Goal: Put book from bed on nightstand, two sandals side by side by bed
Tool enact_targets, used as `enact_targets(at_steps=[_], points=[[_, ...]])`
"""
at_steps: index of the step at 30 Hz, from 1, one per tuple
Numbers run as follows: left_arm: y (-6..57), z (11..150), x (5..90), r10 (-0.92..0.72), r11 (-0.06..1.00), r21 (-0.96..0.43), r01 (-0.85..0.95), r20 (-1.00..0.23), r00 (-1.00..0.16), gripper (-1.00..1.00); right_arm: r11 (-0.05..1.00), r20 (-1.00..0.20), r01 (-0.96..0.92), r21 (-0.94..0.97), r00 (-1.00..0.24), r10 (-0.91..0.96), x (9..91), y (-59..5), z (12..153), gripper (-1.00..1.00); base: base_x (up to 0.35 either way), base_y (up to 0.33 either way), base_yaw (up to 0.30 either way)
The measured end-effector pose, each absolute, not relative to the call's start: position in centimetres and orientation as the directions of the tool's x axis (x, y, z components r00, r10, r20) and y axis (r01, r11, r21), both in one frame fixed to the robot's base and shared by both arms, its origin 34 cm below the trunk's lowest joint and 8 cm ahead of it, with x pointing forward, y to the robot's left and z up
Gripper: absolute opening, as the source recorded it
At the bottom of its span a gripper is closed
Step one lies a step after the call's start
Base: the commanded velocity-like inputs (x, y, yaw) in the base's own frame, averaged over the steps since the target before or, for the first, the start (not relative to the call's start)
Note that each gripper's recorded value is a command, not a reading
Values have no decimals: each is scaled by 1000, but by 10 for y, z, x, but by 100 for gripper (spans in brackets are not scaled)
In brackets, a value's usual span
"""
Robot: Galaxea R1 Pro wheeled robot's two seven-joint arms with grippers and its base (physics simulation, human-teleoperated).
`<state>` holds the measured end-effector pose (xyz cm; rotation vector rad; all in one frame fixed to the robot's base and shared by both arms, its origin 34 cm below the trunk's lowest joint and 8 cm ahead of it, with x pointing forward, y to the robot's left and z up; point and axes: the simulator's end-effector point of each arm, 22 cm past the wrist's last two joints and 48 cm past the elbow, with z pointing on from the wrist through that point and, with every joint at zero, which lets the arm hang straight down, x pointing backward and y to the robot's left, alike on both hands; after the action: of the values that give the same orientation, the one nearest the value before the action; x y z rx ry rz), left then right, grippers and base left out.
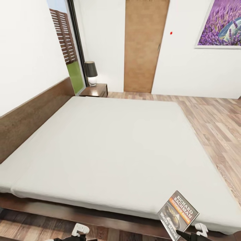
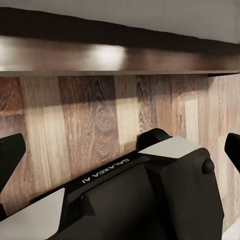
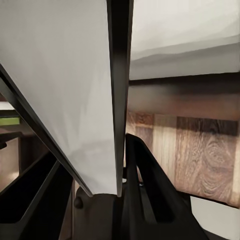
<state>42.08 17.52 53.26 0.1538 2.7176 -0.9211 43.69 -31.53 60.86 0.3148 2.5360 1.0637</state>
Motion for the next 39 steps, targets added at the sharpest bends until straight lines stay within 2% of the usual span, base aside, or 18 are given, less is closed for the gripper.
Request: enact_targets(at_steps=[39], points=[[169, 552, 442, 11, 787, -575, 222, -347, -938, 100, 692, -307, 17, 722, -888, 343, 453, -315, 627, -100, 0, 0, 0]])
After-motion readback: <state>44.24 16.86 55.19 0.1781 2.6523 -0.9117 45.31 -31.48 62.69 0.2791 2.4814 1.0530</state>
